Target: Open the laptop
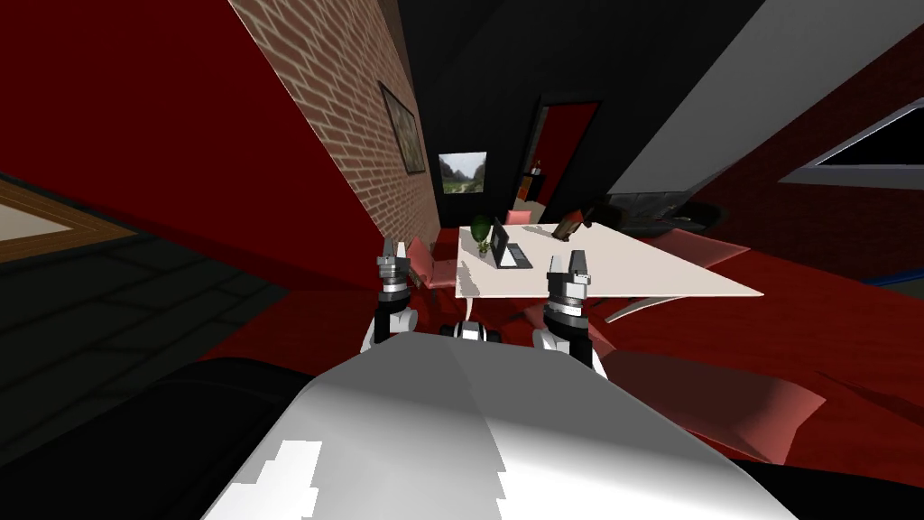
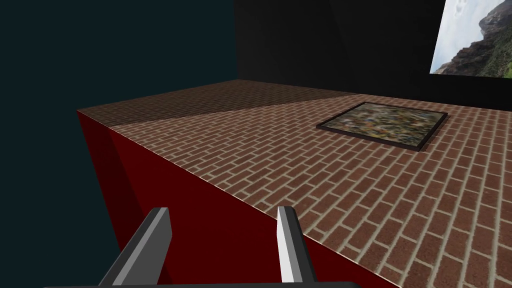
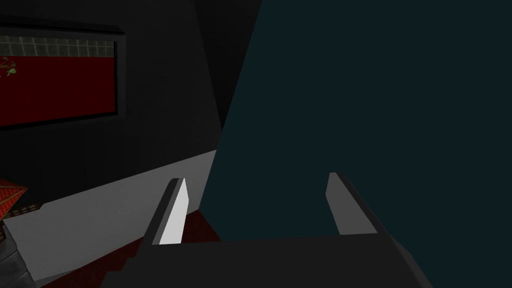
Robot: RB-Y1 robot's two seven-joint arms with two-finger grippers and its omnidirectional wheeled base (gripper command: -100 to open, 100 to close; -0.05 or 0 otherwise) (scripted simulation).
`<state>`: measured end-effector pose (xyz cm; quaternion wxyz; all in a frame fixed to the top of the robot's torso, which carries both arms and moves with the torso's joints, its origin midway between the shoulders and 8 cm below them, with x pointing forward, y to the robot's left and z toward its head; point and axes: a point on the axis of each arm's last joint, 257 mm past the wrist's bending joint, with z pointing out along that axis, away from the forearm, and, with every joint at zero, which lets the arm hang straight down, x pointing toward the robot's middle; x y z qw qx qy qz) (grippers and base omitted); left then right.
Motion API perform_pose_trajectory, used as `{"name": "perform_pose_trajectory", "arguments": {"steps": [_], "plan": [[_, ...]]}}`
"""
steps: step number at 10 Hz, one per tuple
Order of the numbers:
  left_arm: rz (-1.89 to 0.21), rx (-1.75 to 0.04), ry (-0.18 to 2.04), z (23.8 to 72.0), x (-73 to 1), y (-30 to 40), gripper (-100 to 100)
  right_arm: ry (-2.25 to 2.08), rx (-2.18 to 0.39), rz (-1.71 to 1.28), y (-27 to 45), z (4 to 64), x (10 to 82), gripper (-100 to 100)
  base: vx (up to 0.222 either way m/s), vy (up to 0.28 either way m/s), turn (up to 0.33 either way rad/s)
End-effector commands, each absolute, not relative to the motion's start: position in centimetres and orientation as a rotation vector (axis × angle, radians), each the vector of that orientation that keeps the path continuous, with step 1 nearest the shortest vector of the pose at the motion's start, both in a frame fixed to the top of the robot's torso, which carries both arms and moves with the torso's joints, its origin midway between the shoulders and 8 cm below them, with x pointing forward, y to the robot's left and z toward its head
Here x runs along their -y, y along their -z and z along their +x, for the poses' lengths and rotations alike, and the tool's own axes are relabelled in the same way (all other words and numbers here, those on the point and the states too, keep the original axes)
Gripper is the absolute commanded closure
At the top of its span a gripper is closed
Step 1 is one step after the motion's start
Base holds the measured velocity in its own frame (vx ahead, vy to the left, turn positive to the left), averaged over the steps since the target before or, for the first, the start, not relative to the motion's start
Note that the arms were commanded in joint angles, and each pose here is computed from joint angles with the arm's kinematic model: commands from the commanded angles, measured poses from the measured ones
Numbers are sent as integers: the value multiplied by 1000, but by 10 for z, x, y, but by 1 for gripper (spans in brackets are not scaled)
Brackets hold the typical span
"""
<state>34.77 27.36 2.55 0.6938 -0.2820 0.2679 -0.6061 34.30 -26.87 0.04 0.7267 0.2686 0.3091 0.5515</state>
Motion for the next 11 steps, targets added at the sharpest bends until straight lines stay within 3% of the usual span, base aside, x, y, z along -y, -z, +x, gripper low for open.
{"name": "perform_pose_trajectory", "arguments": {"steps": [1, 11], "plan": [[-630, -598, 1353, 348, -274, -25, 0, -1152, -779, 536, 12, 349, 270, -100, -7, 85, 109], [-631, -598, 1354, 348, -274, -25, 0, -661, -1208, 241, 87, 377, 328, -100, -18, 128, 153]]}}
